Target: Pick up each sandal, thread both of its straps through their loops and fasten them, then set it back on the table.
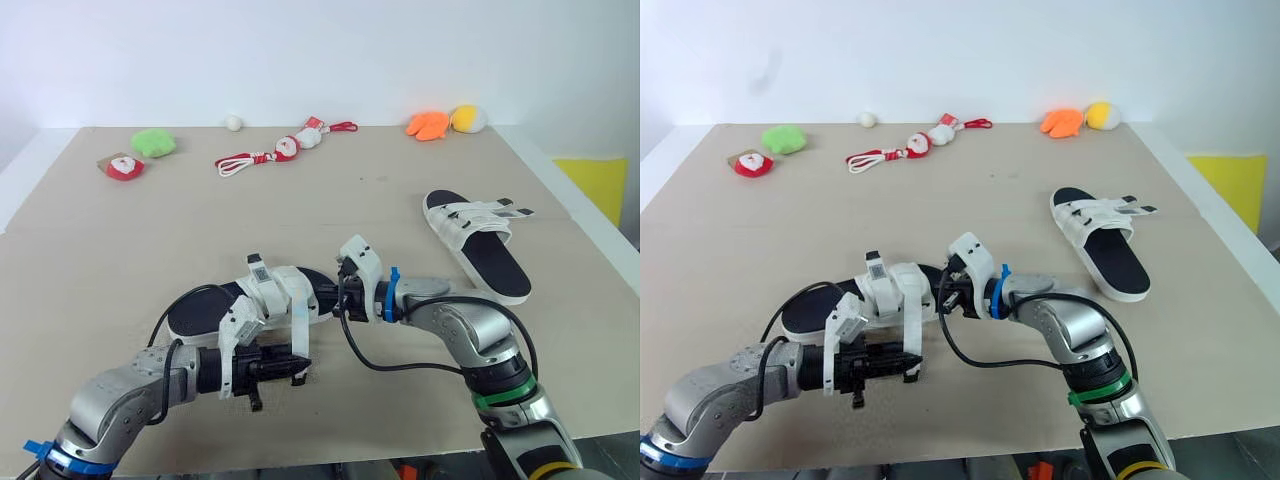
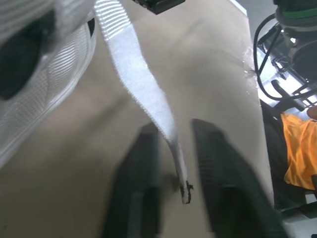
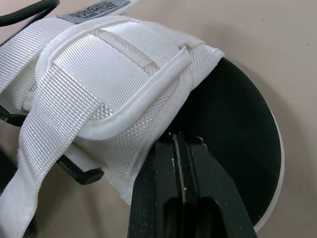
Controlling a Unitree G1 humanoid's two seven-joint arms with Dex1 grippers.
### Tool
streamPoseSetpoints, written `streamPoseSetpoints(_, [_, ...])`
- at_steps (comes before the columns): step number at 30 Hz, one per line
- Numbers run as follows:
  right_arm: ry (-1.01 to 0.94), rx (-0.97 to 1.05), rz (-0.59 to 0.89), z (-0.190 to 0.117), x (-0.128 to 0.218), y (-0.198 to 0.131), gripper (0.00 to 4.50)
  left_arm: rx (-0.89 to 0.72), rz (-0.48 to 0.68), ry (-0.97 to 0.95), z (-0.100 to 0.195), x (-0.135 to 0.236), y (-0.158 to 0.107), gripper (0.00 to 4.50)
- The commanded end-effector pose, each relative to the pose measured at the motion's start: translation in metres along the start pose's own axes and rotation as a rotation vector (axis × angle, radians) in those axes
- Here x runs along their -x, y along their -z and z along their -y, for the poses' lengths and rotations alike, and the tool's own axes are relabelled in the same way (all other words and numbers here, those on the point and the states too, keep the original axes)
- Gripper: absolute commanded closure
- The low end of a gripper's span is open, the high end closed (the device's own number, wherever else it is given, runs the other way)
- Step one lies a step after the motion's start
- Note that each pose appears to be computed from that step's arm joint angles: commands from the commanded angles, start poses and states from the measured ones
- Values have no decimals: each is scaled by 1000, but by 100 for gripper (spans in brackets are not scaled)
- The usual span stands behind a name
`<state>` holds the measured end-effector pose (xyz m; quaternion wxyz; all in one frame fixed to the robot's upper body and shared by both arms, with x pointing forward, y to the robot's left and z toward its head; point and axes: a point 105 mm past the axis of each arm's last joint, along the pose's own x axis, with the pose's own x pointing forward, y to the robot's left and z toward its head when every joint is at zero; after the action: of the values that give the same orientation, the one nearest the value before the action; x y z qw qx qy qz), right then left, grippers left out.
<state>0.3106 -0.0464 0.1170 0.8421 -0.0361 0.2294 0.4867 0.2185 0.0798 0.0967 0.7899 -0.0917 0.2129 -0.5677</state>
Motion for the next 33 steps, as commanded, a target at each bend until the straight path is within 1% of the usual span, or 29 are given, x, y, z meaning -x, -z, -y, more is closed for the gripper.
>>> streamPoseSetpoints(1, [53, -58, -78, 10, 2, 23, 450, -29, 54, 69, 9, 7, -16, 447])
streamPoseSetpoints(2, [53, -58, -78, 10, 2, 24, 450, -39, 64, 83, 10, 10, -20, 447])
streamPoseSetpoints(4, [56, -58, -78, 10, 2, 24, 450, -36, 121, 129, 16, 20, -38, 447])
streamPoseSetpoints(6, [57, -57, -77, 10, 1, 24, 450, -58, 196, 131, 14, 28, -66, 447])
streamPoseSetpoints(9, [57, -56, -77, 10, 1, 24, 450, -78, 270, 126, 12, 32, -94, 447])
streamPoseSetpoints(10, [57, -55, -78, 10, 0, 24, 450, -88, 282, 118, 11, 31, -99, 447])
streamPoseSetpoints(12, [58, -55, -77, 10, 0, 24, 450, -121, 301, 40, 0, 27, -110, 447])
streamPoseSetpoints(14, [58, -56, -76, 9, 0, 24, 450, -137, 301, -18, -10, 22, -115, 447])
streamPoseSetpoints(16, [58, -57, -75, 9, -1, 25, 450, -141, 293, -33, -13, 17, -115, 447])
streamPoseSetpoints(19, [57, -58, -73, 7, -1, 25, 450, -139, 239, -82, -26, 5, -103, 447])
streamPoseSetpoints(23, [65, -58, -70, 8, 1, 25, 450, -139, 195, -58, -25, -1, -89, 447])
streamPoseSetpoints(27, [70, -60, -65, 8, 2, 25, 450, -131, 178, -72, -29, -4, -81, 447])
streamPoseSetpoints(33, [76, -59, -65, 9, 2, 25, 450, -126, 165, -55, -24, -6, -75, 447])
